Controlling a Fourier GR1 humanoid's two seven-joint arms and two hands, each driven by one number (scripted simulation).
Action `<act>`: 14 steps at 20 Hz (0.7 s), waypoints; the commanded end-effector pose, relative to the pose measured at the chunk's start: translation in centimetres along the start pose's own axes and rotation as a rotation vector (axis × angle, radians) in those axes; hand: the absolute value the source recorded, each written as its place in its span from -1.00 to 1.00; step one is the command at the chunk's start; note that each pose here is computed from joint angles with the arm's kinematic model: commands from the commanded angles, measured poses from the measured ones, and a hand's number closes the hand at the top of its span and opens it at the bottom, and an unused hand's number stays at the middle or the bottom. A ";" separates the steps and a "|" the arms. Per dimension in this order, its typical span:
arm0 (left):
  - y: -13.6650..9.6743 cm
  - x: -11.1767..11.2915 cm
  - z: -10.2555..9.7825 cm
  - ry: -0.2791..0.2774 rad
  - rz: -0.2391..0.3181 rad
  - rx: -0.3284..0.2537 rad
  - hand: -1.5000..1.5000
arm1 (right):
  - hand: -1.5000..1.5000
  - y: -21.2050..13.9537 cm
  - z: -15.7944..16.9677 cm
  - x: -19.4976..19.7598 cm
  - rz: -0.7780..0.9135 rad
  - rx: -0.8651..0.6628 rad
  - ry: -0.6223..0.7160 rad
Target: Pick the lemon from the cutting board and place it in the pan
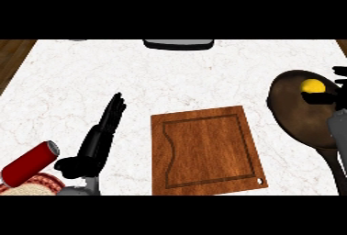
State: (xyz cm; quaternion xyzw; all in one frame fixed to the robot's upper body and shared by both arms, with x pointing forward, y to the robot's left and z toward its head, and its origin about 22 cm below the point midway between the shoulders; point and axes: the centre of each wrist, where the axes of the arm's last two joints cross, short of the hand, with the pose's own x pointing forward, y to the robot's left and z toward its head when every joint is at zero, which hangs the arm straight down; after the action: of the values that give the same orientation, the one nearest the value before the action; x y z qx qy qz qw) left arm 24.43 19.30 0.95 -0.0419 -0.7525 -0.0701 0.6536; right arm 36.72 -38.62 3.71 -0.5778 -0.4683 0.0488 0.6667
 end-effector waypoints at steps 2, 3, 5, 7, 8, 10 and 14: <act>-0.1 0.3 -2.1 -0.008 0.005 -0.002 0.00 | -1.00 0.1 -1.2 -0.7 -0.122 0.208 0.005; 0.3 -0.9 -0.3 0.002 0.004 -0.005 0.00 | -1.00 0.3 -1.5 0.8 -0.143 0.204 -0.003; 0.2 0.5 -1.3 -0.016 0.009 0.006 0.00 | -1.00 1.0 -1.2 -1.1 -0.157 0.165 -0.034; -0.8 -0.2 -1.3 -0.003 0.006 0.004 0.00 | -1.00 1.5 -0.8 -0.7 -0.235 0.071 -0.076; -0.1 0.1 -1.2 0.001 -0.004 0.007 0.00 | -1.00 1.4 -0.6 -0.3 -0.293 0.002 -0.085; -0.1 0.1 -0.3 0.014 0.000 0.007 0.00 | -1.00 0.2 -1.6 -0.6 -0.347 -0.030 -0.116; 1.8 0.1 -0.2 0.015 0.003 0.044 0.00 | -1.00 -1.2 -2.1 -3.0 -0.497 -0.056 -0.088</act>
State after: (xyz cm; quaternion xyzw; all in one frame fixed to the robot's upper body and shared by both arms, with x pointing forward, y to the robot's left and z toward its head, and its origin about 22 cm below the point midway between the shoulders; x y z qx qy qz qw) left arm 25.01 19.82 0.93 -0.0356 -0.7510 -0.0616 0.6564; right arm 36.84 -40.90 3.16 -0.4793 -0.5973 -0.0577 0.6405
